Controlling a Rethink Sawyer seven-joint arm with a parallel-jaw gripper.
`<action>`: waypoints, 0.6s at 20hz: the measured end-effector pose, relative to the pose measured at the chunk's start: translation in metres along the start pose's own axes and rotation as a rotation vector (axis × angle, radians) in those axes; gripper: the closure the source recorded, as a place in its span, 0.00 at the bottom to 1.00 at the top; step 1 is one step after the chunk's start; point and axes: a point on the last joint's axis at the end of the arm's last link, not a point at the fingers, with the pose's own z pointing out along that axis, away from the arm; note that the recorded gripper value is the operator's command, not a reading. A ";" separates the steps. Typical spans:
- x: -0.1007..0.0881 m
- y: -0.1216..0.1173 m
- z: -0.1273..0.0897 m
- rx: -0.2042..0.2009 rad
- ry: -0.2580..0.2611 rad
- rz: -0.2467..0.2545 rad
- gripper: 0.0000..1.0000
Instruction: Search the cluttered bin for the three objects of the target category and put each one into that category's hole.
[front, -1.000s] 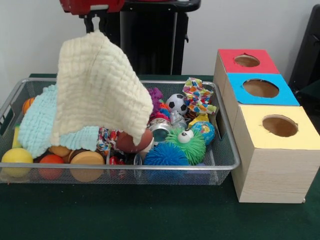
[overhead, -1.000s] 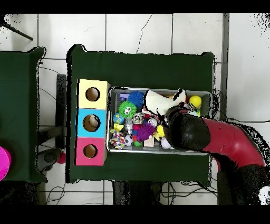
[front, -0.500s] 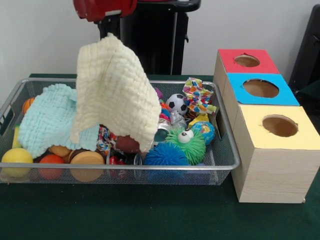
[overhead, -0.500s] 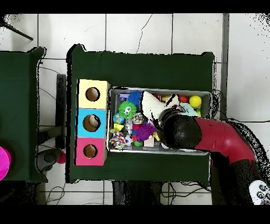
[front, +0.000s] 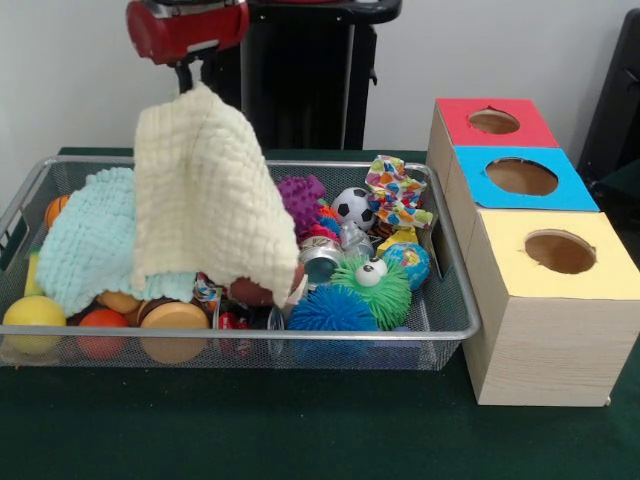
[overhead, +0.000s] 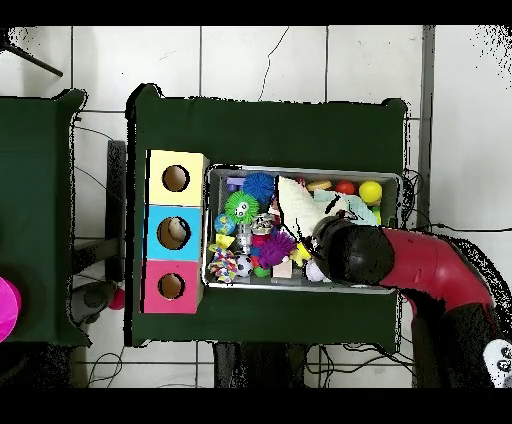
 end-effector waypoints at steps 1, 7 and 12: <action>0.004 -0.001 0.001 -0.004 0.004 0.004 1.00; 0.040 -0.012 0.011 -0.038 0.047 0.034 1.00; 0.044 -0.017 0.014 -0.043 0.043 0.043 0.00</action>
